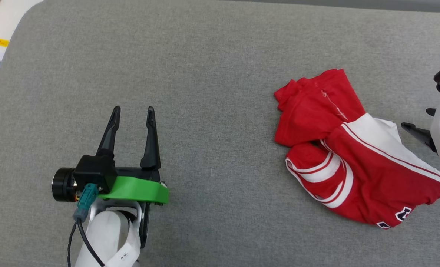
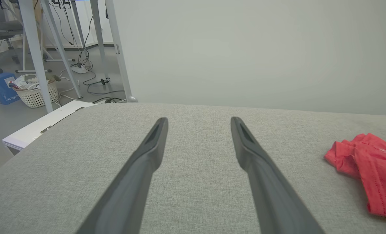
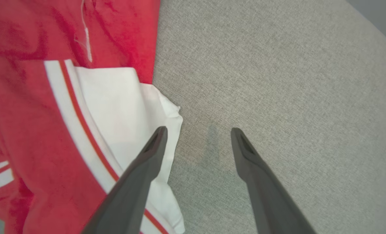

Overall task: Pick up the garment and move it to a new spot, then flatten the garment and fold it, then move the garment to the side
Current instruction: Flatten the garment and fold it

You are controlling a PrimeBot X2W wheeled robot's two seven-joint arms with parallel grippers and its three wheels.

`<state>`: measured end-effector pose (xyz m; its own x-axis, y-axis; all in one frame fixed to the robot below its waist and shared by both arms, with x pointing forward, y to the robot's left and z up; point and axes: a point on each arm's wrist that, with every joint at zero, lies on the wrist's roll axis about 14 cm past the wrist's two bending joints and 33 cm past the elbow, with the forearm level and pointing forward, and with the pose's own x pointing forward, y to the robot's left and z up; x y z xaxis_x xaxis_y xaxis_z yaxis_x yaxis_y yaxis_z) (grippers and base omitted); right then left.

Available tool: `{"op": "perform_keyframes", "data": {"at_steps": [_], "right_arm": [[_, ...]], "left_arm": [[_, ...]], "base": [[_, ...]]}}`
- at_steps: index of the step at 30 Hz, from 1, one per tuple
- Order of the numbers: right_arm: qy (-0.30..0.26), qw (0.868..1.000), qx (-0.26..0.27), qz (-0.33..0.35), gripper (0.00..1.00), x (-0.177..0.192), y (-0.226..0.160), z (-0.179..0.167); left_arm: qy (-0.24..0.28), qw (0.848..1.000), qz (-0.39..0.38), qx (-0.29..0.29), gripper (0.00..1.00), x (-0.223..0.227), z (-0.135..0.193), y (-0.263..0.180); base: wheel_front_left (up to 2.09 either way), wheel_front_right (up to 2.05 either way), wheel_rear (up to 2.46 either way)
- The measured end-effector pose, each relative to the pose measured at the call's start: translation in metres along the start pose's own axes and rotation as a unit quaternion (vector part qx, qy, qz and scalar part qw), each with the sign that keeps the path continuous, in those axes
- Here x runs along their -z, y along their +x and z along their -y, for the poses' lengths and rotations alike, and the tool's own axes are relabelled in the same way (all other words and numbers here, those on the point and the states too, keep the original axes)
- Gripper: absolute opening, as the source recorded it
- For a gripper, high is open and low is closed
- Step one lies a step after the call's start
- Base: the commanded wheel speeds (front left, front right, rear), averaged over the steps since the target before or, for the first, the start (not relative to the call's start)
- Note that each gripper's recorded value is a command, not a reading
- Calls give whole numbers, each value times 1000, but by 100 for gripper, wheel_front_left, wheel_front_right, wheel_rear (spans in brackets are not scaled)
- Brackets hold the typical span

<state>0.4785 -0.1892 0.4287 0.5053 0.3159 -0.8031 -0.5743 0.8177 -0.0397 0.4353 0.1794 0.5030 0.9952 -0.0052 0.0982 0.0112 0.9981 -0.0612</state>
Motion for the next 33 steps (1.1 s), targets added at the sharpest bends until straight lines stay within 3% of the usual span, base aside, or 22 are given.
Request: {"op": "perform_keyframes", "data": {"at_steps": [4, 7, 11, 12, 13, 19, 25, 29, 33], "right_arm": [[-8, 999, -21, -33, 100, 9, 30, -9], [-24, 995, -38, -91, 100, 40, 59, -16], [-25, 995, -46, -82, 100, 38, 69, -18], [-26, 996, -47, -69, 41, 34, 70, -19], [-27, 997, -47, -58, 0, 32, 70, -19], [11, 998, -39, 52, 0, -2, 58, -17], [56, 987, 48, 141, 0, -20, 2, 46], [103, 976, 116, 153, 0, 9, -39, 92], [151, 964, 176, 127, 0, 62, -68, 123]], "left_arm": [[-5, 1000, -9, -6, 100, 9, -1, 6], [-1, 1000, -23, -19, 100, 20, -9, 9], [4, 999, -30, -29, 100, 24, -16, 6], [4, 999, -30, -31, 100, 24, -17, 5], [5, 999, -29, -33, 100, 23, -18, 5], [4, 999, -17, -34, 100, 13, -18, 3], [0, 1000, -5, -25, 100, 2, -11, -3], [-5, 1000, 0, -18, 100, -3, -5, -5], [-8, 1000, 4, -5, 100, -5, 3, -5]], "base": [[0, 0, 0], [0, 0, 0], [0, 0, 0], [0, 0, 0], [0, 0, 0], [0, 0, 0], [0, 0, 0], [0, 0, 0], [0, 0, 0]]}}
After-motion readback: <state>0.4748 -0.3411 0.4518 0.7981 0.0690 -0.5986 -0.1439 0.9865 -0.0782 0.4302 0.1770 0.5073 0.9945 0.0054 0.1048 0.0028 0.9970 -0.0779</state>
